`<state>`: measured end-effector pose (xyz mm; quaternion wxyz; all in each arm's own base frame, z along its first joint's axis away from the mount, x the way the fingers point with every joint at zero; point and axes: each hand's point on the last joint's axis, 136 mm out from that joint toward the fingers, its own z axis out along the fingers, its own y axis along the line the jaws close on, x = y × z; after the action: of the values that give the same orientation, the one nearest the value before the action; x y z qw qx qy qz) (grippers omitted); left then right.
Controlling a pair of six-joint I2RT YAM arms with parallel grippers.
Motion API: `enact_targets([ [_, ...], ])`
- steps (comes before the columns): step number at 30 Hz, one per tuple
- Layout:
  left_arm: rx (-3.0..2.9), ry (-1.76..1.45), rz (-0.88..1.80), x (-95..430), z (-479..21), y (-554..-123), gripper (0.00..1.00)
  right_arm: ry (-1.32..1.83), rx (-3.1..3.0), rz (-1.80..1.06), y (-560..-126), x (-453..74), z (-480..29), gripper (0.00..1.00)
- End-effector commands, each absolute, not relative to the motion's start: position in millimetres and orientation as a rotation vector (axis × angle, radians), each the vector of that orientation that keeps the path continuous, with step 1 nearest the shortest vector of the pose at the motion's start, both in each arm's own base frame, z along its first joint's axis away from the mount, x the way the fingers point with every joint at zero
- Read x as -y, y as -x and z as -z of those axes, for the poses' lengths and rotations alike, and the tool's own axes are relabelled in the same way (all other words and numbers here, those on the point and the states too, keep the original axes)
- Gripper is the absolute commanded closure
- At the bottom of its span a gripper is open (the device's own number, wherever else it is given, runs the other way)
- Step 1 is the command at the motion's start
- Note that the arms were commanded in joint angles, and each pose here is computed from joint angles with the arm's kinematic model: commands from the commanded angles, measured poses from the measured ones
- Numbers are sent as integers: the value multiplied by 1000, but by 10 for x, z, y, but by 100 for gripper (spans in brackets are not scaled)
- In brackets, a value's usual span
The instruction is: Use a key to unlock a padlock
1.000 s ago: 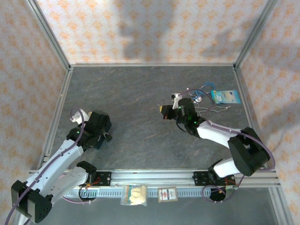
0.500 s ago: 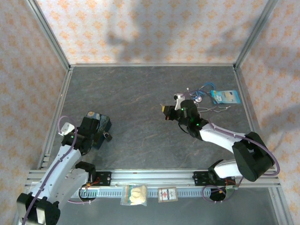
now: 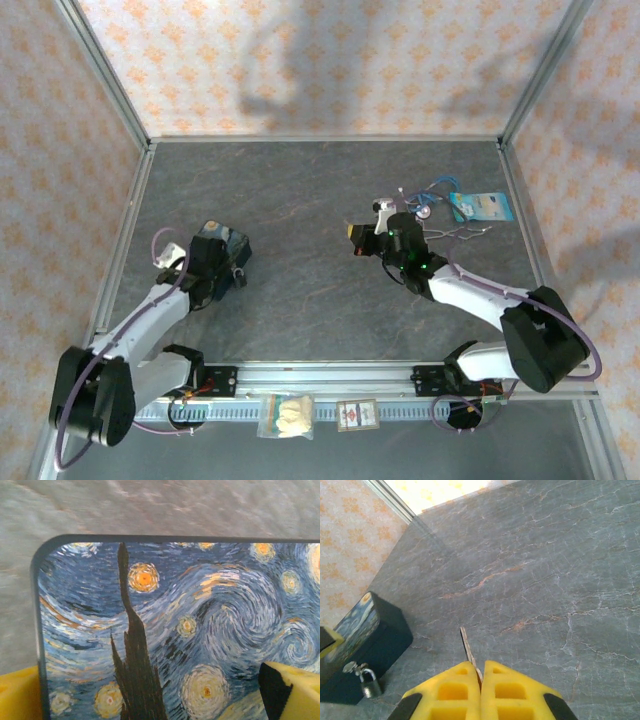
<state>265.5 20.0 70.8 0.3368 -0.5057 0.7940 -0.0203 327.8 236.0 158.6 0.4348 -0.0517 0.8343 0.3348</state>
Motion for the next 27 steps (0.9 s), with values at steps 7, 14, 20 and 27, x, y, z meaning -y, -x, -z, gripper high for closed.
enact_targets([
  [7, -2135, 980, 224, 442, -877, -3562, 1, 115, -2055, -796, -3356, -2334, -1670, 100],
  [14, -2124, 750, 121, 533, -1121, -4070, 1, 109, -2056, -784, -3346, -2308, -1672, 100],
  [20, -2095, 535, 68, 501, -1572, -3965, 1, 111, -2049, -749, -3320, -2239, -1672, 100],
  [27, -2062, 426, 369, 828, -1695, -3419, 8, 140, -2052, -699, -3422, -2218, -1662, 100],
])
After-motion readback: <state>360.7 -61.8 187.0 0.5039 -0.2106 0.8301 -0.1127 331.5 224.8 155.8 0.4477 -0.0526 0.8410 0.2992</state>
